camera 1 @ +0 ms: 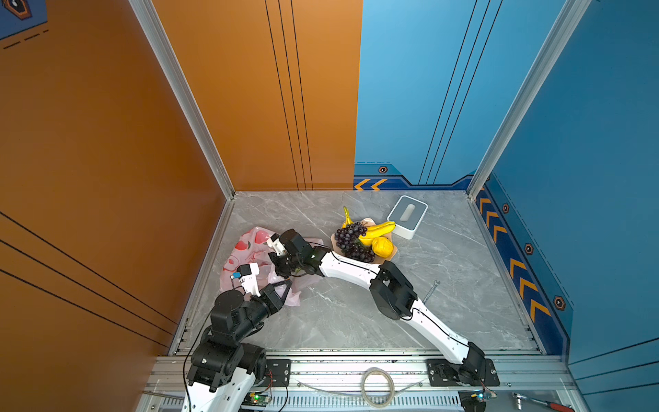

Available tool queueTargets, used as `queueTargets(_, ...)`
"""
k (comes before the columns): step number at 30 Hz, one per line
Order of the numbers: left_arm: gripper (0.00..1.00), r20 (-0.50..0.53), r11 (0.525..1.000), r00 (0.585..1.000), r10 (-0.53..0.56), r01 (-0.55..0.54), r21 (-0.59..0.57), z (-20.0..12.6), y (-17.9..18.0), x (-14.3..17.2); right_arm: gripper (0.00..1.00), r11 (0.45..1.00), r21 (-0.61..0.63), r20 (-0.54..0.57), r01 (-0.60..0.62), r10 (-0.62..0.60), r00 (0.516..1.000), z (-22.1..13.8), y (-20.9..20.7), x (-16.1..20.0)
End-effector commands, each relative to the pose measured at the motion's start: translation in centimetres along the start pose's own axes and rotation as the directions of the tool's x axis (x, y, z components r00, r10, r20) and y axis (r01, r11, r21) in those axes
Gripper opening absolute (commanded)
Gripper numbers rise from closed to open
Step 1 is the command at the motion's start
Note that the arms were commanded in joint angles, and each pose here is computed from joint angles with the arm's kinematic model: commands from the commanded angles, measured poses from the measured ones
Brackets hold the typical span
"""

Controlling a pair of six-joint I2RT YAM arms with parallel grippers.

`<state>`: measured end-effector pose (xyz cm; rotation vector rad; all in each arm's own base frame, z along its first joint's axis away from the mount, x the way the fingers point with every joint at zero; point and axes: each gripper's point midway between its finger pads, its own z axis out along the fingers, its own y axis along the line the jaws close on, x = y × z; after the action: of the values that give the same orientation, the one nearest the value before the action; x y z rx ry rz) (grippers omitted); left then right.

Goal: Place the fruits into the plastic bag
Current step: Place the fruit in the plastic bag.

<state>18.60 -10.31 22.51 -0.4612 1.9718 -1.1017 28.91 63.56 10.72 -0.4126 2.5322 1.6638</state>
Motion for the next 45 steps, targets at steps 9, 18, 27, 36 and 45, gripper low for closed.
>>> queueTargets(9, 0.00, 0.035, 0.999, 0.999, 0.006, -0.004, -0.047, -0.6, 0.3, -0.7, 0.90, 0.988, 0.150, -0.056, 0.040, -0.032, 0.998, -2.8, -0.3, 1.3)
queueTargets(18, 0.00, 0.060, 0.996, 0.998, 0.014, -0.008, -0.093, -0.8, 0.7, -1.4, 0.92, 0.952, 0.295, -0.080, 0.083, -0.062, 0.995, -5.4, -1.9, 1.7)
queueTargets(27, 0.00, 0.071, 0.991, 0.997, 0.038, -0.029, -0.130, -1.1, 0.6, -2.1, 0.92, 0.872, 0.462, -0.082, 0.164, -0.142, 0.986, -9.4, -3.3, 1.0)
queueTargets(36, 0.00, 0.074, 0.988, 0.996, 0.054, -0.042, -0.147, -1.3, 0.6, -2.4, 0.92, 0.824, 0.519, -0.099, 0.227, -0.206, 0.974, -12.2, -2.8, 0.6)
queueTargets(45, 0.00, 0.074, 0.986, 0.996, 0.058, -0.045, -0.162, -1.2, 0.7, -2.6, 0.92, 0.824, 0.498, -0.109, 0.269, -0.248, 0.963, -15.3, -0.3, 1.4)
